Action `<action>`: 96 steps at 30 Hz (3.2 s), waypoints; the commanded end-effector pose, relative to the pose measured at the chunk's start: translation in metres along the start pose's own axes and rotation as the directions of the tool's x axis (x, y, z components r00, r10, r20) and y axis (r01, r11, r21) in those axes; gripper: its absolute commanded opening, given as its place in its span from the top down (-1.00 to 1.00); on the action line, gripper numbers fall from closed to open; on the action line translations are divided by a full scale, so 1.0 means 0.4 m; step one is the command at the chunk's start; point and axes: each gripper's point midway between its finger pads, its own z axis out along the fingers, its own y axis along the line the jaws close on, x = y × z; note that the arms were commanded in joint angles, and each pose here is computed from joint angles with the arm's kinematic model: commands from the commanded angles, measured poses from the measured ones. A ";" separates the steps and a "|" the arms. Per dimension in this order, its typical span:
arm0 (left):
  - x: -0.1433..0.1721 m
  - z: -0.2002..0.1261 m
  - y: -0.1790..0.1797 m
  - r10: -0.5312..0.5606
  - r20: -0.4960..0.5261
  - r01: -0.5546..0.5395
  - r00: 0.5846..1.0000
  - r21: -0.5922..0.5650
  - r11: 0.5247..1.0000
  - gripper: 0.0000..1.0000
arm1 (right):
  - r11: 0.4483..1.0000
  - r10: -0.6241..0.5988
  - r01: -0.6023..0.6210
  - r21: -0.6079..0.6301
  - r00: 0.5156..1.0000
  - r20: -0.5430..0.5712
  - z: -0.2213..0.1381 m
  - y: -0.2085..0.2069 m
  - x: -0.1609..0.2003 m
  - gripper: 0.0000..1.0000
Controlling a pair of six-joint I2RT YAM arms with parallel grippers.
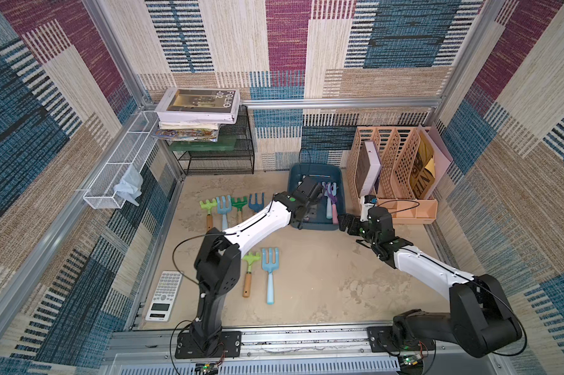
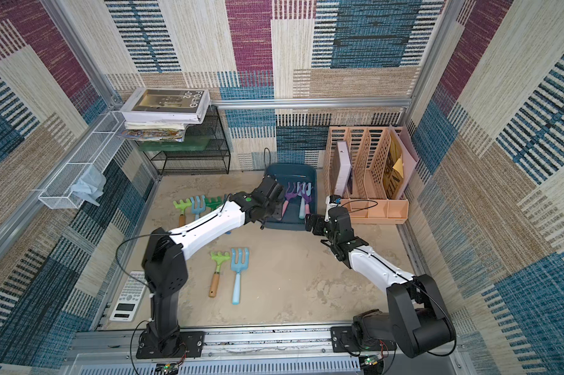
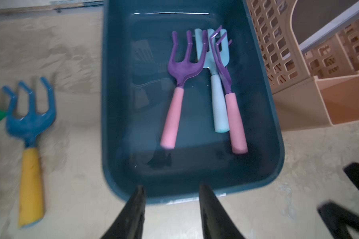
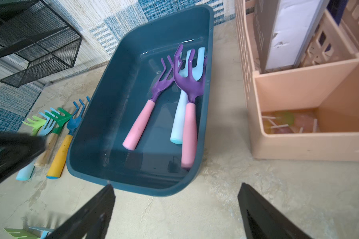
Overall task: Take the hand rake out of the storage box
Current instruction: Place the rake at the center of the board, then pick up the rake from the storage box, then place the rake at the center of the board.
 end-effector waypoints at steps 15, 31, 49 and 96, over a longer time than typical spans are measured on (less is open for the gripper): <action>0.103 0.322 0.043 0.035 -0.233 -0.008 0.972 0.116 0.993 0.01 | 1.000 0.020 -0.020 -0.008 1.000 0.000 0.028 -0.014 0.002 -0.91; 0.021 0.198 0.083 -0.010 -0.148 0.014 0.989 0.030 0.999 0.92 | 1.000 0.025 -0.025 -0.007 1.000 -0.012 0.037 -0.021 0.011 -0.91; 0.379 -0.328 0.097 -0.088 -0.078 0.079 0.993 -0.104 0.991 1.00 | 0.998 0.013 -0.013 -0.054 1.000 -0.001 0.007 0.029 0.000 -0.91; 0.779 -0.201 0.043 -0.184 -0.338 0.131 0.923 -0.175 0.976 0.49 | 0.999 -0.052 0.051 -0.017 0.997 -0.059 0.046 0.068 0.042 -0.91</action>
